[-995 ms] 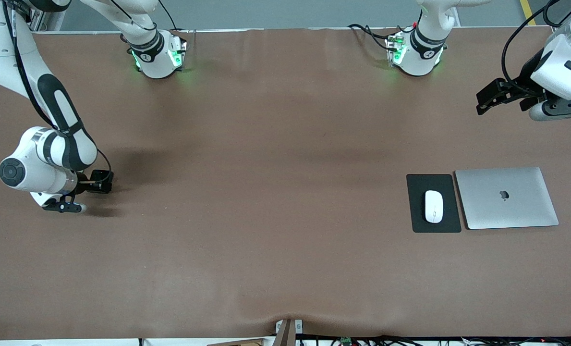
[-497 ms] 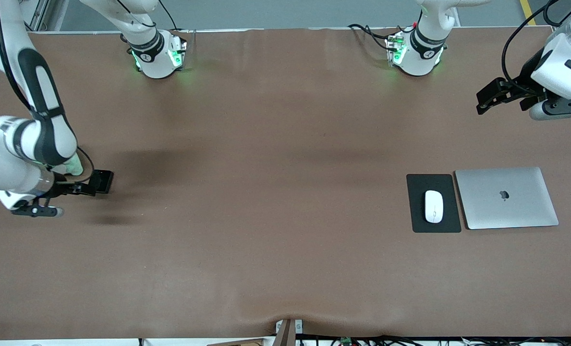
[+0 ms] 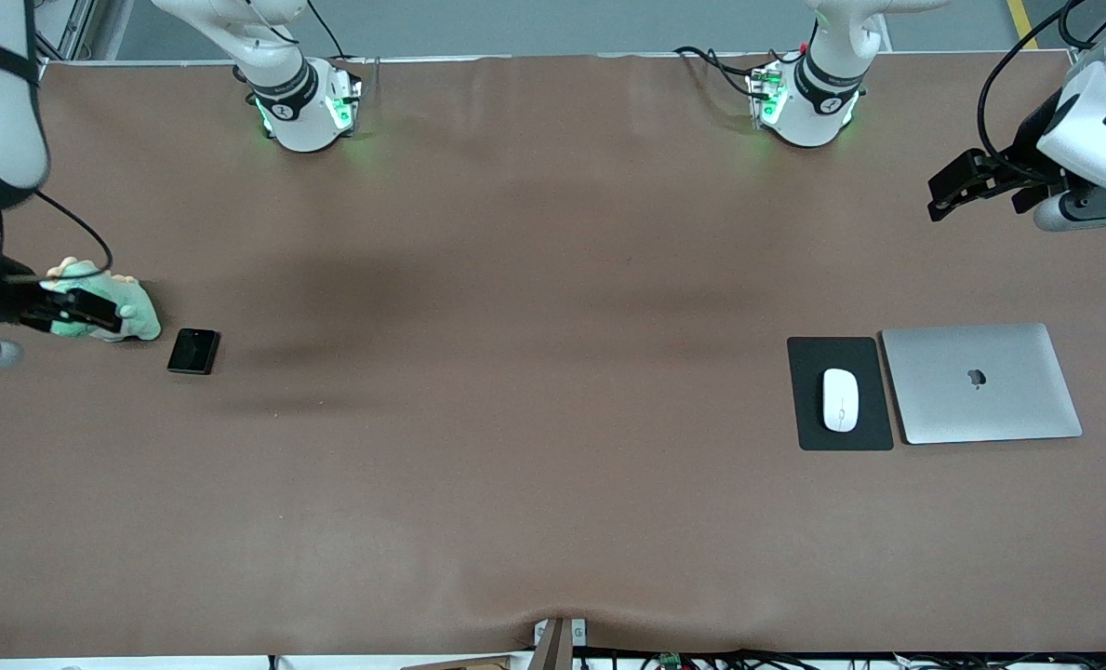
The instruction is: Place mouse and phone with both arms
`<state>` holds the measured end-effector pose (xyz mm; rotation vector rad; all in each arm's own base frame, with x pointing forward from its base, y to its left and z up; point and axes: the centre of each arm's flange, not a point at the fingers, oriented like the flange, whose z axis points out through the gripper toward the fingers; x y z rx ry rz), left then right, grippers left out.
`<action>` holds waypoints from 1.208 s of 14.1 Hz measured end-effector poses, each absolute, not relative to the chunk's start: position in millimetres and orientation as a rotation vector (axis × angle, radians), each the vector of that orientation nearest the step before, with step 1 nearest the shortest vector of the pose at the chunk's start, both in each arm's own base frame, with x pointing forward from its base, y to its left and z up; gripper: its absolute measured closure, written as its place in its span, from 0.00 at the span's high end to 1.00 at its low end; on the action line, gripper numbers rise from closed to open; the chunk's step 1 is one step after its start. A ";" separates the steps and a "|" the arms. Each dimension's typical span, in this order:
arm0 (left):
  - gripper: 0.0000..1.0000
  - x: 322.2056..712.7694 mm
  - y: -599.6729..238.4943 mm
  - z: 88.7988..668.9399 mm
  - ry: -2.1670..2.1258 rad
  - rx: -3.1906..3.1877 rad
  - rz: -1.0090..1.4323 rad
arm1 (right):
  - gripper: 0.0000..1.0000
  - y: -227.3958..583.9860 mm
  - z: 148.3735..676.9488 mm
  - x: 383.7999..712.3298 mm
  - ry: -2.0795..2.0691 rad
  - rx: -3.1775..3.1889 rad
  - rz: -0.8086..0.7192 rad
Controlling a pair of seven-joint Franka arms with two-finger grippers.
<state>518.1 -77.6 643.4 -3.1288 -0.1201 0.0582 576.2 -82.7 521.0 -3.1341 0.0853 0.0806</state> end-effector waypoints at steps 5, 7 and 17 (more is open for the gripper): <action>1.00 518.1 -77.4 643.5 -0.121 -3.129 0.058 | 1.00 -27.0 617.5 550.6 0.135 -3.122 0.128; 1.00 518.2 -77.1 643.5 -0.121 -3.129 0.058 | 1.00 -22.9 634.8 542.1 0.127 -3.122 0.106; 1.00 519.7 -65.7 643.7 -0.154 -3.129 0.058 | 1.00 -27.1 645.7 532.7 0.143 -3.084 0.099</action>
